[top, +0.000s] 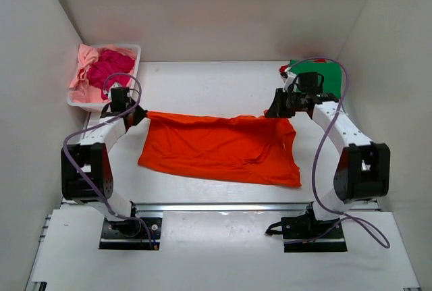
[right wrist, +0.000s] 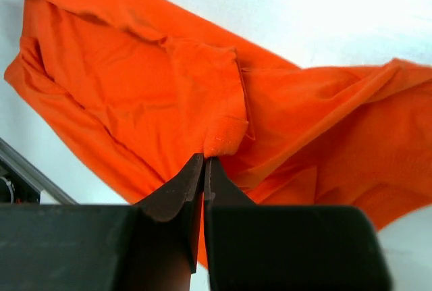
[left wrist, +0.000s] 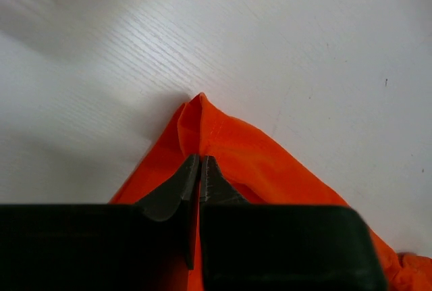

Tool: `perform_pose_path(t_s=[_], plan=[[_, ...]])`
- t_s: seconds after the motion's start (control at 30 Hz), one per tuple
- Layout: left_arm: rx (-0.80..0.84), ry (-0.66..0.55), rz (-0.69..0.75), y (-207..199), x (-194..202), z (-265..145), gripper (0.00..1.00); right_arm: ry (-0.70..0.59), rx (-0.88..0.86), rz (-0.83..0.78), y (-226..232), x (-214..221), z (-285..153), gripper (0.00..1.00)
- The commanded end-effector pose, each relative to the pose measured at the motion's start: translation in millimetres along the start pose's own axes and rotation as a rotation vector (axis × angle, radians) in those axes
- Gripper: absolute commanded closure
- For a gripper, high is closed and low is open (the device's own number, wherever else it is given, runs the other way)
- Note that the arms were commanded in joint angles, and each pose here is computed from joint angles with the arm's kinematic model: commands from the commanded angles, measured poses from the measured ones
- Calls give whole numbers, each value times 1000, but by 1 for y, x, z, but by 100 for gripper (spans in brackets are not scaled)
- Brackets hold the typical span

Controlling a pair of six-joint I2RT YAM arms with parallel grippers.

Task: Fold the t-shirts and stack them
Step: Fold the other side of the tshirt into a rectangle

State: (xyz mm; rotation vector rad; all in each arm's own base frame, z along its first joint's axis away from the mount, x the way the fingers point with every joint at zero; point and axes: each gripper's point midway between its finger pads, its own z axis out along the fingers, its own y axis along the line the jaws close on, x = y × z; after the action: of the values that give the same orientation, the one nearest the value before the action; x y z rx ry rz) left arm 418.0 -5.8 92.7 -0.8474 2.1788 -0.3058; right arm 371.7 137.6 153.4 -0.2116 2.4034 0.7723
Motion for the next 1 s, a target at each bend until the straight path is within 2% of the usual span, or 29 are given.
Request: perform_pose_path(t_s=[0.0, 0.3, 0.47, 0.6, 0.83, 0.97], plan=[[-3, -43, 3, 3, -6, -22, 100, -65, -13, -26, 13, -1, -20, 100], [-95, -43, 40, 37, 24, -47, 100, -39, -28, 2, 25, 60, -38, 100], [-138, -15, 85, 52, 52, -61, 100, -54, -24, 19, 28, 78, -48, 100], [-173, -25, 120, 64, 59, -69, 100, -54, -18, 26, 25, 92, -53, 100], [-225, -59, 106, 78, 52, -73, 100, -55, -25, 32, 27, 110, -54, 100], [-221, -86, 105, 72, 38, -73, 100, -63, -15, 46, 22, 112, -55, 100]])
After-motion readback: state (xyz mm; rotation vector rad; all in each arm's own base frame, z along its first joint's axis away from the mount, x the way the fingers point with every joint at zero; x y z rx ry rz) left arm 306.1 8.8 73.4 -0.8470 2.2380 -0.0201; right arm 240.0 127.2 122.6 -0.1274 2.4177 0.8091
